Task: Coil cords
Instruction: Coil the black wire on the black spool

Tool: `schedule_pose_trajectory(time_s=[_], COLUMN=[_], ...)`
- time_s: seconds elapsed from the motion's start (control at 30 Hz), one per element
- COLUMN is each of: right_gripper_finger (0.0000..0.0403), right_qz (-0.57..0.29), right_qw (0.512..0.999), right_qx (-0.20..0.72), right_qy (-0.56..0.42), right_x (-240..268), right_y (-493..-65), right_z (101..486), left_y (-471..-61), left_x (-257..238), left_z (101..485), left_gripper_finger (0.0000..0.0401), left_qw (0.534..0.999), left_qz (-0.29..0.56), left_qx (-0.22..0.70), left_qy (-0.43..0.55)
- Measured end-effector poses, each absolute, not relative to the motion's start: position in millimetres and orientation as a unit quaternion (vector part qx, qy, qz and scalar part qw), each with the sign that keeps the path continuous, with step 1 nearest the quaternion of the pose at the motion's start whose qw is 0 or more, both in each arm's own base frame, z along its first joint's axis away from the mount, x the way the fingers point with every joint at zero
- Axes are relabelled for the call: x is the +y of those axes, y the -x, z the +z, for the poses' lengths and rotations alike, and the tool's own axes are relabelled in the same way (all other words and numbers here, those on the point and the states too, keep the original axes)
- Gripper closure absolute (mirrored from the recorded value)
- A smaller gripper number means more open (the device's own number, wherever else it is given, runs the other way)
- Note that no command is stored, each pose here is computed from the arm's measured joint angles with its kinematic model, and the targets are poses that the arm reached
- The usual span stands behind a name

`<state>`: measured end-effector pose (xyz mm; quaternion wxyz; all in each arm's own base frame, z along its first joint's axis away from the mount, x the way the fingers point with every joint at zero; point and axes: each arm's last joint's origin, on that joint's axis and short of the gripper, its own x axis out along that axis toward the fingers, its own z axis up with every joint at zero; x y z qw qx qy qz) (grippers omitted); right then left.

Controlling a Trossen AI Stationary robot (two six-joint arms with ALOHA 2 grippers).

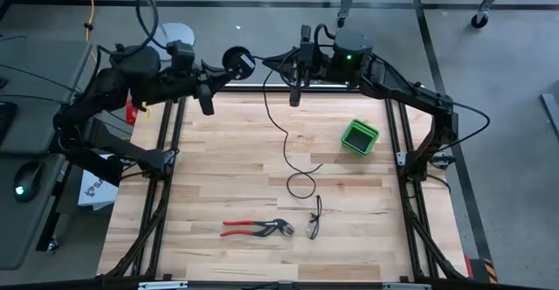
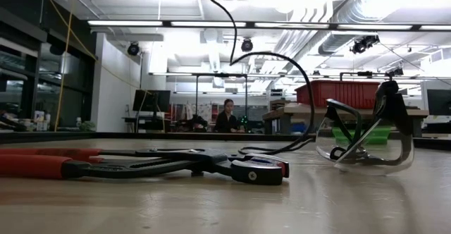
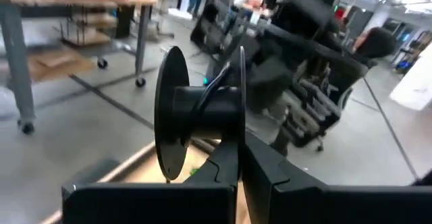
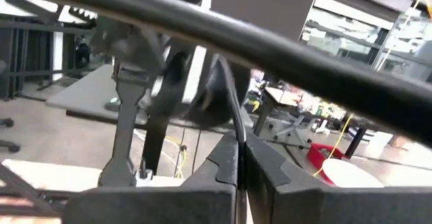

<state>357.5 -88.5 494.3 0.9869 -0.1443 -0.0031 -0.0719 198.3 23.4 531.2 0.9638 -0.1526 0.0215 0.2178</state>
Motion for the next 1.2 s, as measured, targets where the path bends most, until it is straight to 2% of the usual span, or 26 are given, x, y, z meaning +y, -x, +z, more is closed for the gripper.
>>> schedule_pose_trajectory(time_s=[0.2,0.33,0.57,0.77,1.2], right_gripper_finger=[0.0402,0.0387,0.0307,0.0242,0.0232], right_qz=[-0.066,-0.063,-0.062,-0.097,-0.090], right_qw=[0.989,0.990,0.994,0.992,0.992], right_qx=[0.001,0.002,0.016,0.034,0.071], right_qy=[0.132,0.129,0.089,0.074,0.057], right_x=[-87.1,-84.5,-84.4,-86.6,-82.4], right_y=[-357.1,-357.5,-359.1,-359.4,-358.3], right_z=[493.8,493.9,489.3,485.8,478.9], left_y=[-204.3,-207.7,-213.6,-216.2,-204.9], left_x=[23.8,24.0,23.7,23.3,23.3], left_z=[547.0,550.3,558.7,562.4,569.0], left_gripper_finger=[0.0401,0.0401,0.0401,0.0401,0.0401], left_qw=[0.970,0.969,0.967,0.966,0.965], left_qz=[0.208,0.206,0.184,0.172,0.193], left_qx=[-0.055,-0.076,-0.126,-0.148,-0.162], left_qy=[0.115,0.114,0.126,0.125,0.074])
